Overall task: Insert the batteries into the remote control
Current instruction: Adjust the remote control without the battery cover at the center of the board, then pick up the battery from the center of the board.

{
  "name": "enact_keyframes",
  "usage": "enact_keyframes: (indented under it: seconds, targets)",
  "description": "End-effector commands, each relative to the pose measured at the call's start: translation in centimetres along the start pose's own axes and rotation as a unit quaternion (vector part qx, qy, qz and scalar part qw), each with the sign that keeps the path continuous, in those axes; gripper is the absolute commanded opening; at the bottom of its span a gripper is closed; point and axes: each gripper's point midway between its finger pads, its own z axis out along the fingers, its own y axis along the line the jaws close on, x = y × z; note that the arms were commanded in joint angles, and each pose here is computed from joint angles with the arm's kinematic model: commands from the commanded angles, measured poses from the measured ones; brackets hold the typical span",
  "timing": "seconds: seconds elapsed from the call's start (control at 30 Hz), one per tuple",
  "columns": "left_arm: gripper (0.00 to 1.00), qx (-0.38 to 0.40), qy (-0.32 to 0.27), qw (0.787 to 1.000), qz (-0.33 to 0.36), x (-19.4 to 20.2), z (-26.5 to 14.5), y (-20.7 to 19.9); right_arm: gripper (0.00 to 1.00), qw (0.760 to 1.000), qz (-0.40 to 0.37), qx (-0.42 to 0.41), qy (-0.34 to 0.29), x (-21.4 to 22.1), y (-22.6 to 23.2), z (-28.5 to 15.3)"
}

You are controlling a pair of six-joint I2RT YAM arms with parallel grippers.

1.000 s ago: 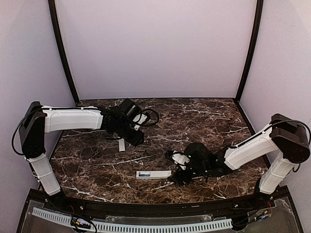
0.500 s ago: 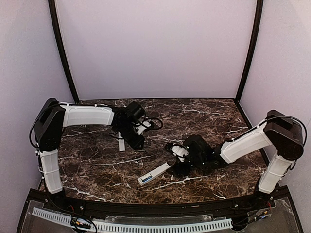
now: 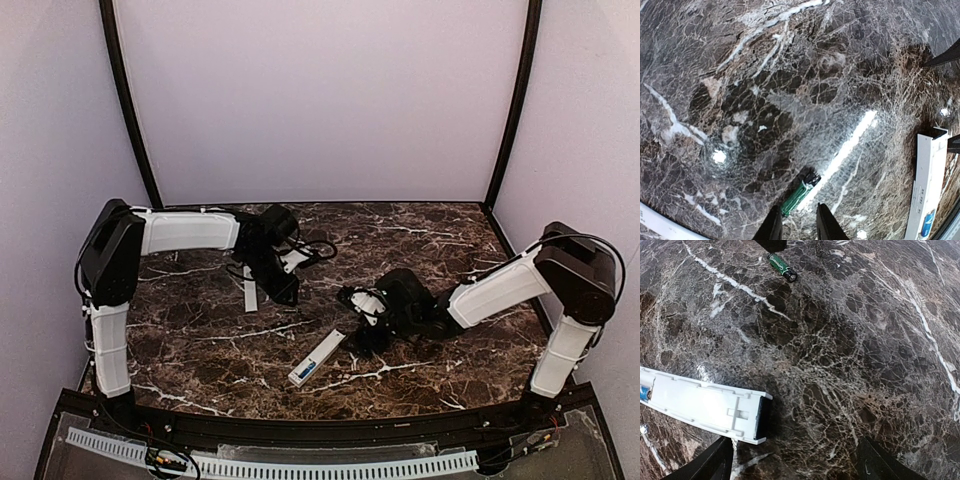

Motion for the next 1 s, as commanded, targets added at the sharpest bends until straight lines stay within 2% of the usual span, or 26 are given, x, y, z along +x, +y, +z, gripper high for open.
enact_keyframes:
  seconds: [0.0,0.27,0.43,0.57,0.73,0.87,0.97]
  targets:
    - [0.27,0.030,0.032,0.999,0.023,0.4,0.0,-1.0,0.85,1.000,0.009,-0.005,0.013,1.1,-0.1,-1.0]
    - [0.30,0.029,0.050,0.998,0.030,0.0,0.3,-0.7,0.86,1.000,0.010,0.002,-0.015,0.2,-0.4,-3.2]
    - [0.35,0.031,0.066,0.996,0.044,0.2,0.6,-0.9,0.86,1.000,0.012,0.002,-0.016,0.5,-0.5,-3.7]
    - [0.36,0.021,0.086,0.995,0.052,0.6,1.0,-0.8,0.86,1.000,0.015,0.002,-0.014,0.9,-0.6,-3.7]
    - [0.30,0.003,0.099,0.994,0.054,0.9,1.5,-0.4,0.86,1.000,0.016,0.003,-0.016,0.8,-0.7,-3.9]
    - [0.19,-0.013,0.106,0.993,0.054,1.0,2.0,-0.1,0.86,1.000,0.016,0.003,-0.013,1.0,-0.7,-3.8]
    - [0.16,-0.020,0.112,0.992,0.057,1.1,2.1,-0.3,0.85,1.000,0.017,0.003,-0.011,1.1,-0.7,-3.8]
